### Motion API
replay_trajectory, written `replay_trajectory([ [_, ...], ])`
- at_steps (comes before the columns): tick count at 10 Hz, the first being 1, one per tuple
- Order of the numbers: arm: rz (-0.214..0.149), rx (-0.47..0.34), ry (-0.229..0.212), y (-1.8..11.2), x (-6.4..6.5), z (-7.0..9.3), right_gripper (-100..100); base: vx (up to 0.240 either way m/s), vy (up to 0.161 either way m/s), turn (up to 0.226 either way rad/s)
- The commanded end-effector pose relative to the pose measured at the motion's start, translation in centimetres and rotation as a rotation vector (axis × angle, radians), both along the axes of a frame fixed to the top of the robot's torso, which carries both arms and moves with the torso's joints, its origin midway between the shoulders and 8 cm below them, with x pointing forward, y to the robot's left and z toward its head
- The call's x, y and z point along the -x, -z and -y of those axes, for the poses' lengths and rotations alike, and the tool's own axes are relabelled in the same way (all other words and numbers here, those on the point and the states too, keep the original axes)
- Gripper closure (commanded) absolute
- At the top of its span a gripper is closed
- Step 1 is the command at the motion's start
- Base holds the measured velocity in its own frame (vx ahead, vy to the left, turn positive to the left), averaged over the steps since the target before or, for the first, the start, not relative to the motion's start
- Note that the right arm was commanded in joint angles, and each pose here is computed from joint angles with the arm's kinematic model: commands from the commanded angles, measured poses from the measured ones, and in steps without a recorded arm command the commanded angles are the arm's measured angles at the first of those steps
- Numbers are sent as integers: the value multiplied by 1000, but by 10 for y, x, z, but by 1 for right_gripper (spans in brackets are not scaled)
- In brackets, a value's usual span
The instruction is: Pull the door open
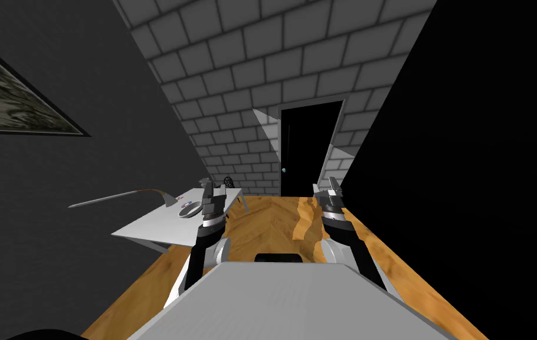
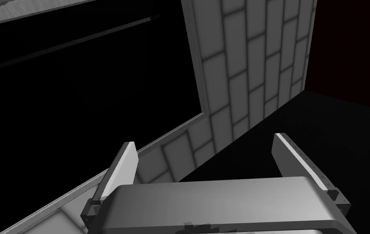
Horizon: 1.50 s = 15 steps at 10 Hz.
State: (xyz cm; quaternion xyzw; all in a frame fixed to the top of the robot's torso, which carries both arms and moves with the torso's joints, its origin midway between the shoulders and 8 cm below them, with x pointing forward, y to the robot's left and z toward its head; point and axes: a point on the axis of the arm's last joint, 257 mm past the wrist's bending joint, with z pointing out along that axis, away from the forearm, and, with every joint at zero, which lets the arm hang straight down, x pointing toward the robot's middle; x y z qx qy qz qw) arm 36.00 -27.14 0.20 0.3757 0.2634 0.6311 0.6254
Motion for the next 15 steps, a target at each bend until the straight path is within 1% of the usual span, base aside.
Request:
replay_trajectory([
  [1,-3,-35,-32,8,-3,-1,-100,78,-4,98],
  [3,-6,-80,-67,19,-5,-2,-100,145,-25,128],
  [5,-12,-145,-112,33,-9,-2,-100,173,-6,102],
  [6,-13,-161,-123,37,-10,-2,-100,159,-9,85],
  [7,-17,-203,-147,46,-12,-1,-100,149,-28,134],
  [8,-19,-224,-159,51,-13,-1,-100,140,-43,133],
  [9,-23,-268,-182,61,-14,0,-100,144,-19,140],
  [12,-30,-343,-216,78,-17,3,-100,112,-18,96],
  [13,-35,-395,-236,90,-18,6,-100,132,-26,159],
  [15,-40,-451,-254,103,-19,9,-100,120,-29,128],
])
